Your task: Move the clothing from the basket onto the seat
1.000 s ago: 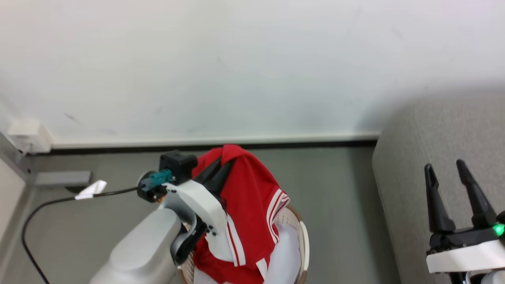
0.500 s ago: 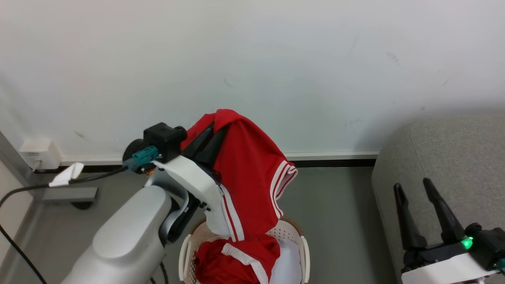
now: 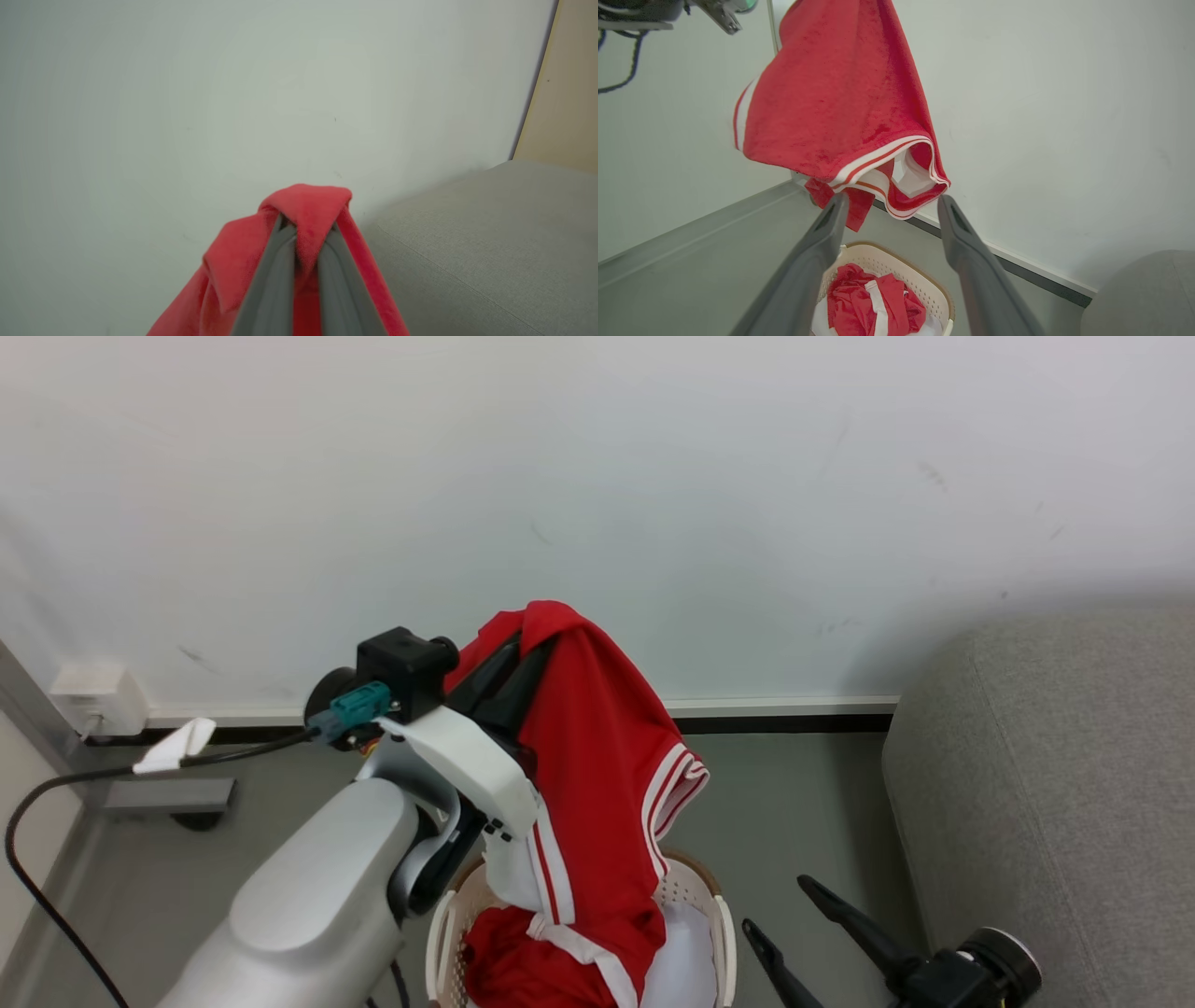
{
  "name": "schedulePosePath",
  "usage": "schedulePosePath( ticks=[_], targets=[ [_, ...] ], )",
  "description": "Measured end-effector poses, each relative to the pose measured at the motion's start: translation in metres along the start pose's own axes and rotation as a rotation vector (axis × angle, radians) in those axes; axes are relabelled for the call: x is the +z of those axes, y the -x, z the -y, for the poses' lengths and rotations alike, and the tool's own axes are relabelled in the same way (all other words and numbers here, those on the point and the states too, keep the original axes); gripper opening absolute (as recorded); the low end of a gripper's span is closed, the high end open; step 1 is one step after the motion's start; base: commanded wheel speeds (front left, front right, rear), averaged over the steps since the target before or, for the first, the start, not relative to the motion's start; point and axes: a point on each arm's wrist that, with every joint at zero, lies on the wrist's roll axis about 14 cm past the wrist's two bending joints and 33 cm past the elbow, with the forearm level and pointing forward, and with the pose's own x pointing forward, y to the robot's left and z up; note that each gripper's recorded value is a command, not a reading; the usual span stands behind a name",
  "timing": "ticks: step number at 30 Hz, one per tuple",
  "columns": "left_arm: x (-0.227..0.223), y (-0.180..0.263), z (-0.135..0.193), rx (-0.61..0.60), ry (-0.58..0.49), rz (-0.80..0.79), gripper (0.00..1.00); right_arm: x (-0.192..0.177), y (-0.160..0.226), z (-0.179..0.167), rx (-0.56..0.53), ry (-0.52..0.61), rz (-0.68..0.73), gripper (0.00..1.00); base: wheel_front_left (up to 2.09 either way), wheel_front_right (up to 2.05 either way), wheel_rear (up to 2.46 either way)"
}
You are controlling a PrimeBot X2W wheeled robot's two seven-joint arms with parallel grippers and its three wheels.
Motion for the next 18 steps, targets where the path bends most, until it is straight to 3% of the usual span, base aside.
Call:
schedulePosePath(
  ticks=[5, 18],
  targets=[
    [-0.004, 0.001, 0.004, -0.004, 0.013, -0.010, 0.00, -0.020, -0.016, -0.024, 0.113, 0.072, -0.078, 1.00, 0.00, 0.00, 0.00],
    [-0.008, 0.006, 0.015, -0.035, 0.033, -0.030, 0.00, -0.023, -0.073, -0.063, 0.297, 0.178, -0.124, 1.00, 0.00, 0.00, 0.00]
  ],
)
